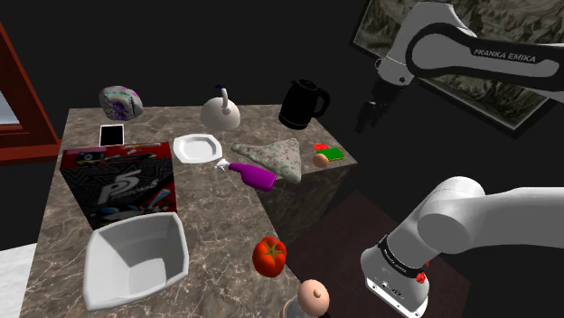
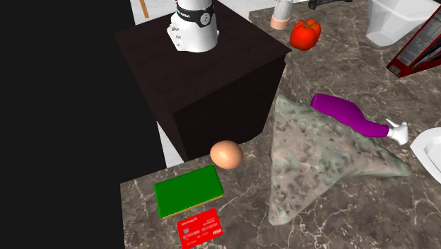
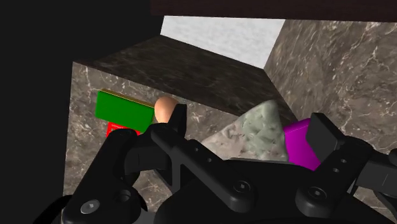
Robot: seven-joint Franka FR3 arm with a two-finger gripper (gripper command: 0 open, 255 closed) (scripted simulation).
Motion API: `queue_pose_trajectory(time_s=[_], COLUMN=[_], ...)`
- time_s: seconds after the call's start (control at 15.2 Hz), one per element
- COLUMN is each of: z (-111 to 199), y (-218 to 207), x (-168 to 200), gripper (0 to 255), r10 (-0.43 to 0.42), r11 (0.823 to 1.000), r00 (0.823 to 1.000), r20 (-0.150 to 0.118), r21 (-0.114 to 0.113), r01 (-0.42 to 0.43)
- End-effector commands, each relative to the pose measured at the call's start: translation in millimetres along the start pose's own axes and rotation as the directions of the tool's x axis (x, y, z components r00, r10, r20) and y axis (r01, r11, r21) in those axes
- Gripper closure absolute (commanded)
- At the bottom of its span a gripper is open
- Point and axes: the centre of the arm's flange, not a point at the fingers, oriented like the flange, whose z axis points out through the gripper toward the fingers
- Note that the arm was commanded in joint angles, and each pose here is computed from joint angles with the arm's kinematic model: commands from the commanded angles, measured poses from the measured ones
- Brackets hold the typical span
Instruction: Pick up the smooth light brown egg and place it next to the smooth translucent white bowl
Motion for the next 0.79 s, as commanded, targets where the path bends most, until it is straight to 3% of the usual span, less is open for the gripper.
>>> queue_pose_trajectory(time_s=[0.0,0.73], z=[21.7,139.9], y=[16.0,99.5], x=[5.2,49.2], gripper=[0,0], r10=[-0.034,-0.197], r11=[0.999,0.973], r00=[0.999,0.976], r20=[-0.015,-0.092], r21=[0.016,0.101], r01=[0.034,0.206])
